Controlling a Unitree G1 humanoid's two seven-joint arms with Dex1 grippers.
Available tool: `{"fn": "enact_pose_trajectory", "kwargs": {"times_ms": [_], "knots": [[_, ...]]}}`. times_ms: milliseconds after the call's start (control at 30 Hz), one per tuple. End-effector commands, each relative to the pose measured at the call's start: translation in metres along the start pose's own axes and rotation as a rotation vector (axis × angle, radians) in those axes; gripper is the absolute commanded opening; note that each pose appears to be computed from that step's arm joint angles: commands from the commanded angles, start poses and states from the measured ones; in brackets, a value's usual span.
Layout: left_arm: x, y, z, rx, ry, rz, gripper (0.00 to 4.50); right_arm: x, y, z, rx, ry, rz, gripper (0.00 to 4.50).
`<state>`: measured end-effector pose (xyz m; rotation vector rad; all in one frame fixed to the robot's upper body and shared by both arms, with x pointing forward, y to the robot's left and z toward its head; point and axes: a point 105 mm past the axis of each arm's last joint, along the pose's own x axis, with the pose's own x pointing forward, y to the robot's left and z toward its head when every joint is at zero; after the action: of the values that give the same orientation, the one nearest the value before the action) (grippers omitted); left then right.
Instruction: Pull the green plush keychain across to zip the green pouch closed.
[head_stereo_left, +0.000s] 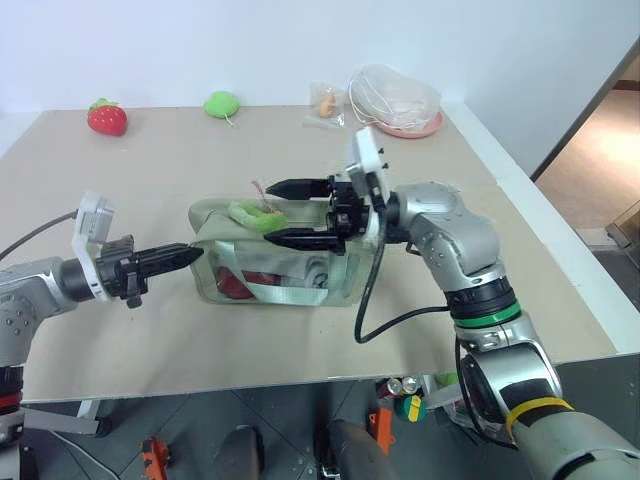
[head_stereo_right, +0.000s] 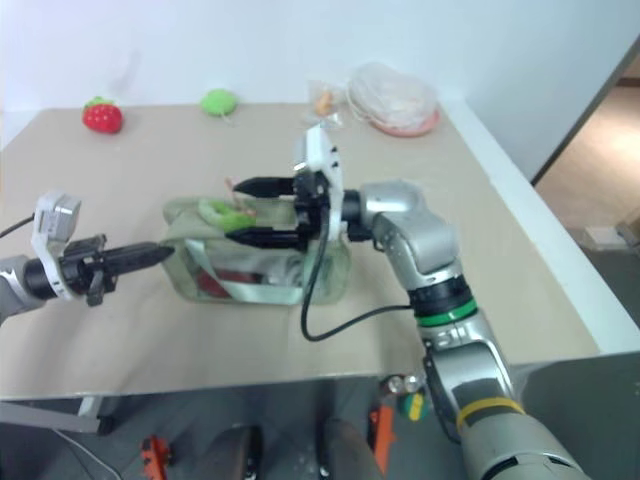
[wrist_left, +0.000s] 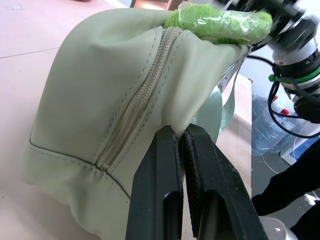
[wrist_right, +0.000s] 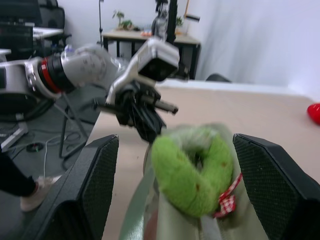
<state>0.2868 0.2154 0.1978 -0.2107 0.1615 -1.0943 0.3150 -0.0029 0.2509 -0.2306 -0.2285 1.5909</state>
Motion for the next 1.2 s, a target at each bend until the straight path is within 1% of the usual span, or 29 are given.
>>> {"fn": "enact_pose_trajectory", "kwargs": {"times_ms": [33, 67, 133, 167, 267, 300, 333, 433, 467, 700, 767, 833, 933, 1033, 1100, 1133, 1200], "knots": [[0.001, -0.004, 0.0, 0.012, -0.002, -0.006, 0.0, 0.004, -0.004, 0.006, -0.058, 0.015, -0.001, 3.77], [0.001, -0.004, 0.0, 0.013, -0.003, -0.007, 0.0, 0.004, -0.006, 0.005, -0.058, 0.022, -0.006, 3.77], [0.001, -0.005, 0.0, 0.012, -0.006, -0.006, 0.0, 0.004, -0.007, 0.002, -0.057, 0.031, -0.013, 3.24], [0.001, -0.005, 0.0, 0.012, -0.007, -0.006, 0.0, 0.004, -0.007, 0.002, -0.056, 0.032, -0.013, 3.12], [0.001, -0.005, 0.0, 0.012, -0.01, -0.004, 0.0, 0.002, -0.007, 0.002, -0.048, 0.024, -0.01, 1.68], [0.001, -0.005, 0.0, 0.012, -0.012, -0.004, 0.0, 0.002, -0.007, 0.001, -0.046, 0.025, -0.011, 1.68], [0.001, -0.006, 0.0, 0.012, -0.013, -0.003, 0.0, 0.001, -0.007, 0.0, -0.045, 0.026, -0.012, 1.25], [0.001, -0.005, 0.001, 0.013, -0.016, -0.002, 0.0, 0.0, -0.007, -0.001, -0.041, 0.027, -0.013, 0.3], [0.001, -0.005, 0.001, 0.013, -0.017, -0.001, 0.0, 0.0, -0.007, -0.002, -0.039, 0.027, -0.014, 0.04], [0.001, -0.005, 0.002, 0.013, -0.022, 0.0, 0.0, -0.006, -0.007, -0.001, -0.042, 0.028, -0.022, 0.04], [0.001, -0.005, 0.002, 0.012, -0.021, 0.0, 0.0, -0.014, -0.014, -0.001, -0.057, 0.045, -0.066, 0.04], [0.001, -0.005, 0.001, 0.011, -0.021, 0.0, 0.0, -0.031, -0.024, 0.002, -0.078, 0.072, -0.136, 0.04], [0.001, -0.005, 0.0, 0.008, -0.02, 0.0, 0.0, -0.067, -0.037, 0.01, -0.106, 0.111, -0.251, 0.04], [0.0, -0.005, -0.001, 0.003, -0.019, 0.002, 0.0, -0.107, -0.043, 0.022, -0.143, 0.149, -0.361, 0.04], [0.0, -0.005, -0.002, 0.0, -0.019, 0.003, 0.0, -0.128, -0.045, 0.029, -0.158, 0.166, -0.423, 0.04], [0.0, -0.005, -0.003, -0.001, -0.019, 0.005, 0.0, -0.148, -0.046, 0.029, -0.168, 0.206, -0.481, 0.04], [0.0, -0.004, -0.003, -0.003, -0.02, 0.006, 0.0, -0.173, -0.046, 0.028, -0.18, 0.268, -0.555, 0.04]]}}
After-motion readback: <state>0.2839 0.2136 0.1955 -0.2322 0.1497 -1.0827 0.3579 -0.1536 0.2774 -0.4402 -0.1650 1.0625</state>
